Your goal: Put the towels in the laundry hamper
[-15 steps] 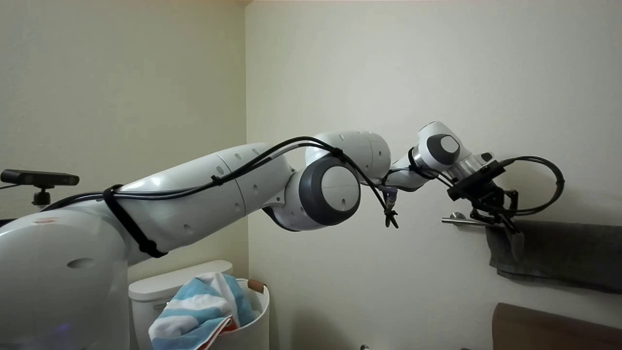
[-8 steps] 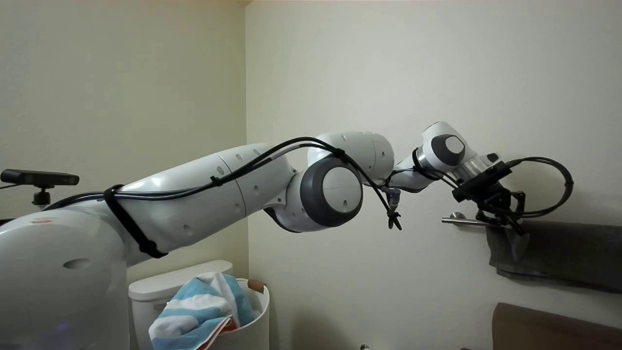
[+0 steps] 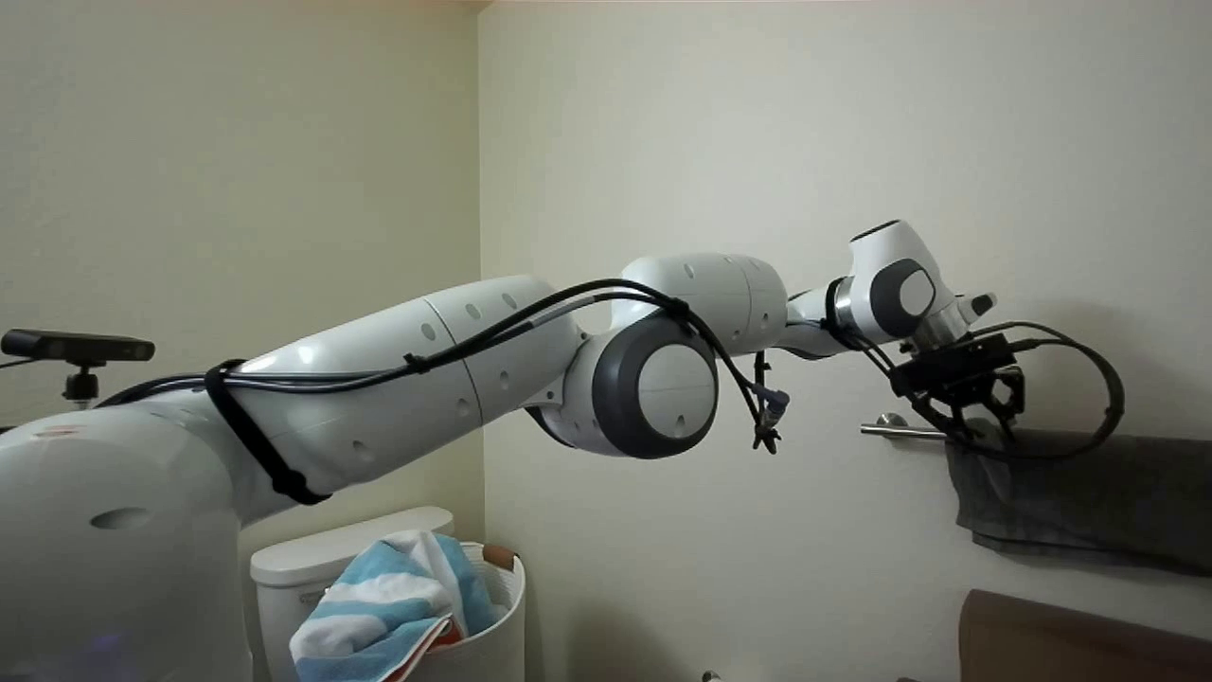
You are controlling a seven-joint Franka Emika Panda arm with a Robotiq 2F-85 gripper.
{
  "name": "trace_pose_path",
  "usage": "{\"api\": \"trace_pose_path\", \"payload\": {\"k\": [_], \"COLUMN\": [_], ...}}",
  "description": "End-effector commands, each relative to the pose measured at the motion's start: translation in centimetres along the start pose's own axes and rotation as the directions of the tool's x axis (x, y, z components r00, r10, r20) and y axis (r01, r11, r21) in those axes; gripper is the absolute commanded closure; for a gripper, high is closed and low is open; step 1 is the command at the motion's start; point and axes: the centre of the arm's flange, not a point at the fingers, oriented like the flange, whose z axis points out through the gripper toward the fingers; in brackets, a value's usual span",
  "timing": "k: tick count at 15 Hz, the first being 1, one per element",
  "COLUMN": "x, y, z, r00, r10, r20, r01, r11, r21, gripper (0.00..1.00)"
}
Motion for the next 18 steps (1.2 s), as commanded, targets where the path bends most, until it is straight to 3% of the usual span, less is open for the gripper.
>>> {"api": "trace_pose_path", "payload": {"k": [1, 4, 7, 8, 10, 15, 18], "x": [-3.6, -4.4, -5.4, -5.9, -6.8, -7.8, -7.2], "y": [0.5, 1.4, 1.7, 1.9, 2.4, 3.6, 3.8], "z": [-0.5, 0.4, 1.6, 2.3, 3.1, 3.5, 3.7], "r00": [0.994, 0.992, 0.999, 0.999, 0.997, 0.995, 0.983], "r10": [0.005, 0.021, -0.018, -0.041, -0.078, -0.070, -0.008], "r20": [-0.109, -0.120, -0.046, -0.023, 0.007, -0.068, -0.182], "r01": [0.005, -0.003, 0.026, 0.045, 0.074, 0.085, 0.047], "r11": [0.996, 0.989, 0.980, 0.976, 0.966, 0.962, 0.977], "r21": [0.088, 0.145, 0.198, 0.213, 0.250, 0.258, 0.208], "gripper": [0.25, 0.06, 0.00, 0.30, 0.26, 0.60, 0.79]}}
